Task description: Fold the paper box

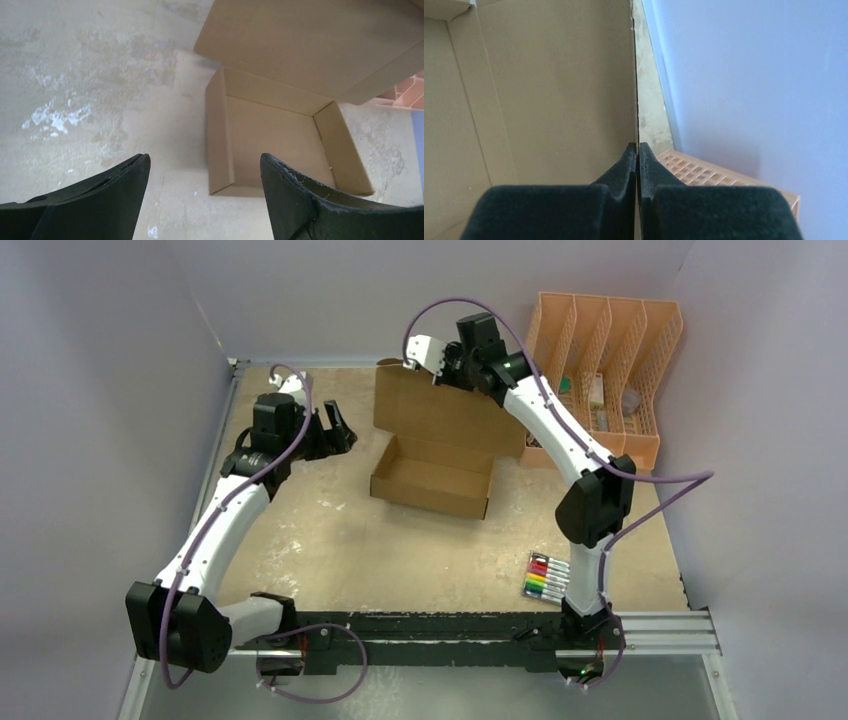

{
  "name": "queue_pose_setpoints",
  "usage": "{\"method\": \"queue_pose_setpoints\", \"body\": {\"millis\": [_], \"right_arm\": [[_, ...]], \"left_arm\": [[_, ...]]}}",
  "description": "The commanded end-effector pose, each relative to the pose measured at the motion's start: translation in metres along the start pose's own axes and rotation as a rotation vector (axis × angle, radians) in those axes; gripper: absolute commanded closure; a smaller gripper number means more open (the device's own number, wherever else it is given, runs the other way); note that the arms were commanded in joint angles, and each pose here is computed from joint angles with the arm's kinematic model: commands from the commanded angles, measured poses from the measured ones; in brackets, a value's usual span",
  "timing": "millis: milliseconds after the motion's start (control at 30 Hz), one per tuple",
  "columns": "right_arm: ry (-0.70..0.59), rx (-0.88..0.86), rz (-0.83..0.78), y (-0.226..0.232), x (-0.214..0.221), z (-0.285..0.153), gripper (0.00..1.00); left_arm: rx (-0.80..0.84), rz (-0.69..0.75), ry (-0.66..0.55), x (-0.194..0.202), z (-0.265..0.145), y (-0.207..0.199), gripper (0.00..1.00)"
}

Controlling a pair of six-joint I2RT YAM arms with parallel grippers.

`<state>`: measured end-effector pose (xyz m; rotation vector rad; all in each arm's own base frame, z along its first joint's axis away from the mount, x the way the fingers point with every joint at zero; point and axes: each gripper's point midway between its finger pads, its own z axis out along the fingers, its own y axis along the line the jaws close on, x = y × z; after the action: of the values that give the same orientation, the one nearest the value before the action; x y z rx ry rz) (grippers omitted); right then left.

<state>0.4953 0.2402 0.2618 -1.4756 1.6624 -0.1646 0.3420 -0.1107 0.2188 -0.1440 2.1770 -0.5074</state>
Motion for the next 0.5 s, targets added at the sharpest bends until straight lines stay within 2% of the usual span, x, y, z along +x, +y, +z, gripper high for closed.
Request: {"method": "queue_pose_setpoints", "body": {"millis": [0, 233, 333, 467], "right_arm": [[-0.085, 0.157, -0.122, -0.035, -0.038, -0.025, 1.00], [-0.161, 0.203, -0.154, -0.038, -0.073, -0.029, 0.93], [-0.181, 0.224, -0.166, -0.035, -0.084, -0.028, 0.86], [-0.203, 0.250, -0.149, -0.033, -0.091, -0.037, 0.59]], "left_arm": [[0.049, -0.002, -0.170, -0.045, 0.008, -0.013, 0.20], [0.028, 0.059, -0.257, -0.068, 0.025, -0.009, 0.22], [-0.010, 0.109, -0.286, -0.072, 0.027, 0.000, 0.22], [-0.029, 0.172, -0.331, -0.080, 0.029, 0.004, 0.22]]}}
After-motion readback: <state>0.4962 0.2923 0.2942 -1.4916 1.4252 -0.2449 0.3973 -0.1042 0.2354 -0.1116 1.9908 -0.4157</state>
